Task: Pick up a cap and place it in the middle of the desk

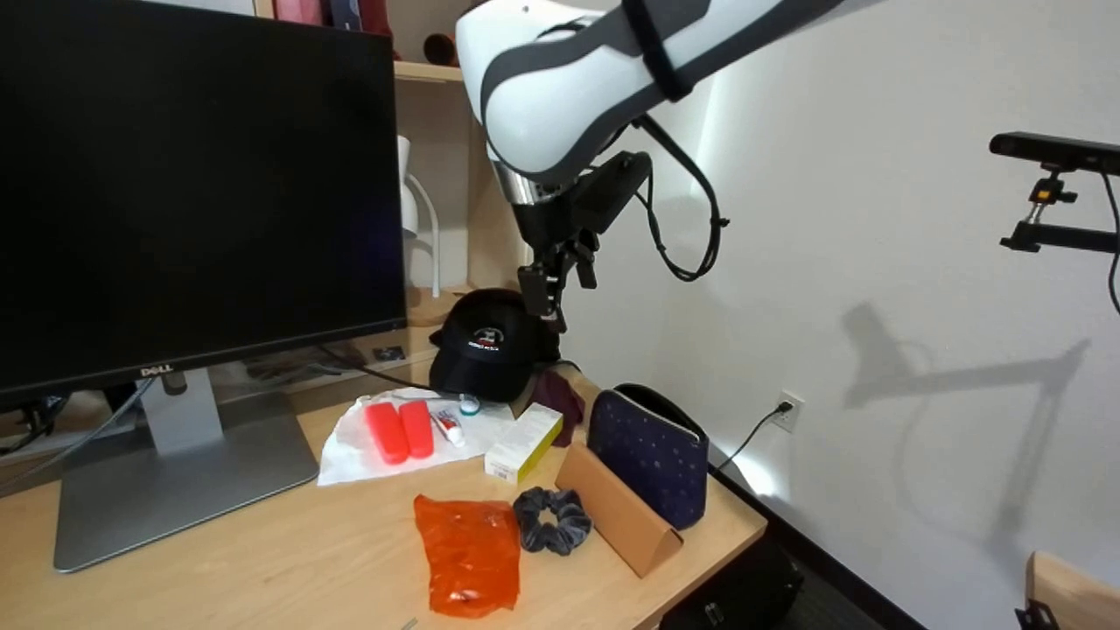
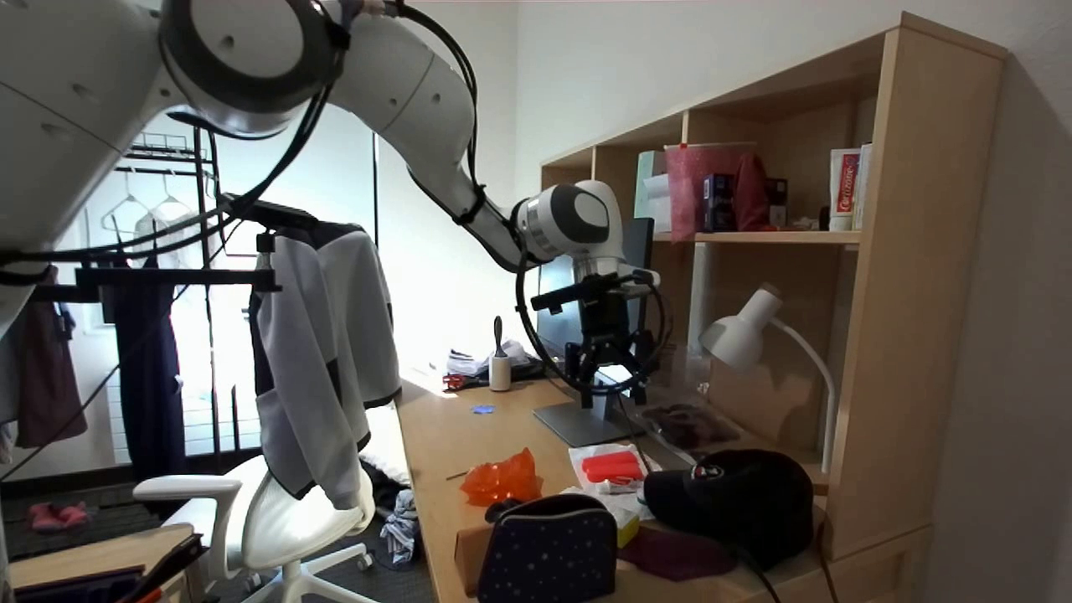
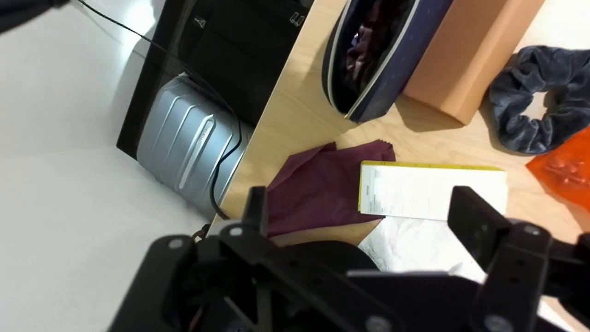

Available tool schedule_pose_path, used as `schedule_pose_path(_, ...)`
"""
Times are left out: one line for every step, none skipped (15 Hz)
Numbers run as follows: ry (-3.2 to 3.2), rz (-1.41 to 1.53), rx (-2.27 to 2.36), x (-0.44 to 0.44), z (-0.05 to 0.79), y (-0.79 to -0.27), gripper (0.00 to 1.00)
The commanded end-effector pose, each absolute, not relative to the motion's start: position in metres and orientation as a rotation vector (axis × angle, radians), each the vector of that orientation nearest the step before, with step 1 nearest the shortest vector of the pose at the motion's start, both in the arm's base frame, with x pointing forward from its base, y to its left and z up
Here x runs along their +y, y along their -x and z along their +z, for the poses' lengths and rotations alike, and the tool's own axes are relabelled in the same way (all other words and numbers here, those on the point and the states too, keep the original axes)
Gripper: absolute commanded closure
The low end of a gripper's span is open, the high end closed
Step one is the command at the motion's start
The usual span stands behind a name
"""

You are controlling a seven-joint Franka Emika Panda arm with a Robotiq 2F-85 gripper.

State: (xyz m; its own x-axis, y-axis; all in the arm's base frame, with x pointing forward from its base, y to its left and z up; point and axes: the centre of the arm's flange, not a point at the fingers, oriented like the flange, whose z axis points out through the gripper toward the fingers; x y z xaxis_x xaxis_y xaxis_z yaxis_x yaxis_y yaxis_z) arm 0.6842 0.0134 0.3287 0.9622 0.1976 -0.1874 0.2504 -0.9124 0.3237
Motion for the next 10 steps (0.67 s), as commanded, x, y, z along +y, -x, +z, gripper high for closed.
schedule_pose_path(-2.800,-0.234,0.470,0.025,0.294,-0.726,0.00)
schedule_pose_path(-2.787,-0.250,0.503,0.033,0.284,-0.730,0.00)
schedule_pose_path(-2.770,-0.268,0.548,0.044,0.276,-0.734,0.00)
schedule_pose_path(-2.762,-0.279,0.578,0.052,0.269,-0.736,0.00)
schedule_pose_path(-2.748,-0.286,0.607,0.060,0.263,-0.739,0.00)
schedule_pose_path(-2.735,-0.292,0.623,0.065,0.259,-0.740,0.00)
schedule_pose_path(-2.722,-0.319,0.637,0.071,0.256,-0.740,0.00)
schedule_pose_path(-2.750,-0.279,0.580,0.066,0.254,-0.721,0.00)
schedule_pose_path(-2.744,-0.291,0.593,0.071,0.251,-0.722,0.00)
schedule_pose_path(-2.741,-0.296,0.600,0.074,0.250,-0.723,0.00)
